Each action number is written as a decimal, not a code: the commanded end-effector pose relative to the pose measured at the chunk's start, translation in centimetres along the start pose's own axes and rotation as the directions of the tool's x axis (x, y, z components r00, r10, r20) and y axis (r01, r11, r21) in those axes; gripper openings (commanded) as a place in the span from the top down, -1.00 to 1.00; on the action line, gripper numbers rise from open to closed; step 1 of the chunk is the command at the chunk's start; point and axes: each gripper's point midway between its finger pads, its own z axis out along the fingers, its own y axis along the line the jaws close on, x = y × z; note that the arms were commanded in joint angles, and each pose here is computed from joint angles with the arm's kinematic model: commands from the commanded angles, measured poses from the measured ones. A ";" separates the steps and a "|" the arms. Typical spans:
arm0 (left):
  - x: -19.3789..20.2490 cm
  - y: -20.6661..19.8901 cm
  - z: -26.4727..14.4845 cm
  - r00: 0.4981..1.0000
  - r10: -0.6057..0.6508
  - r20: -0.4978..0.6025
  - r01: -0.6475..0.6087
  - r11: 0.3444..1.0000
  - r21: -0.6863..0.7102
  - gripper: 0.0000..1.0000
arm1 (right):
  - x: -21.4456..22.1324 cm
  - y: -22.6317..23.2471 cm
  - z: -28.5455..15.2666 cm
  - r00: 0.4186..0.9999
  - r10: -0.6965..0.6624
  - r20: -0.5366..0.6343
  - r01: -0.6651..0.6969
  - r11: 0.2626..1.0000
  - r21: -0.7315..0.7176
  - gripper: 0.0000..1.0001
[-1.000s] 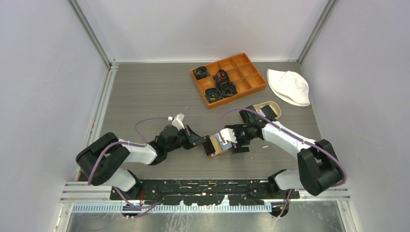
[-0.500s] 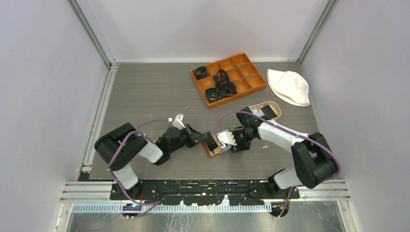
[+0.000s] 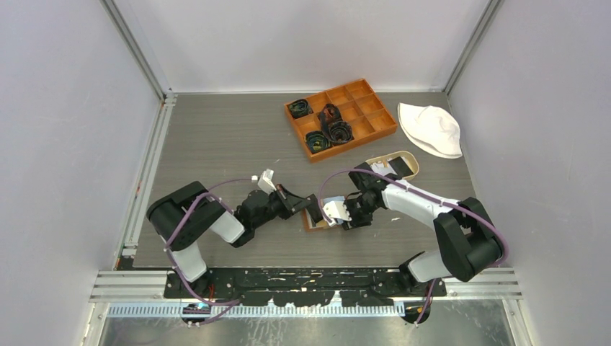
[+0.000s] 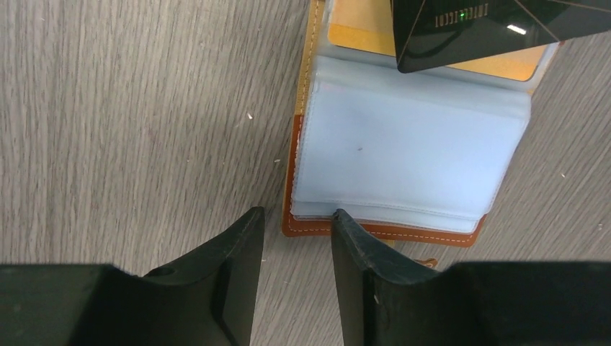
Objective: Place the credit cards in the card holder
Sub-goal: Insert the credit card into the card holder.
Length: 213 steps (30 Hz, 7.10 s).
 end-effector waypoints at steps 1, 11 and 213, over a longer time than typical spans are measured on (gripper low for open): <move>-0.7 -1.9 0.4 0.999 0.022 0.037 -0.025 0.997 0.080 1.00 | -1.3 -0.9 -0.6 0.999 -0.021 0.034 0.020 1.000 0.015 0.11; -0.1 -1.2 1.1 1.000 0.022 0.009 -0.023 0.997 0.078 1.00 | -1.3 -0.9 -0.5 0.999 -0.015 0.032 0.014 1.000 0.012 0.13; 2.4 0.9 4.9 0.925 -0.004 -0.379 -0.028 0.996 -0.079 0.45 | -8.5 -5.2 1.3 0.967 0.232 0.105 -0.249 0.948 0.200 0.85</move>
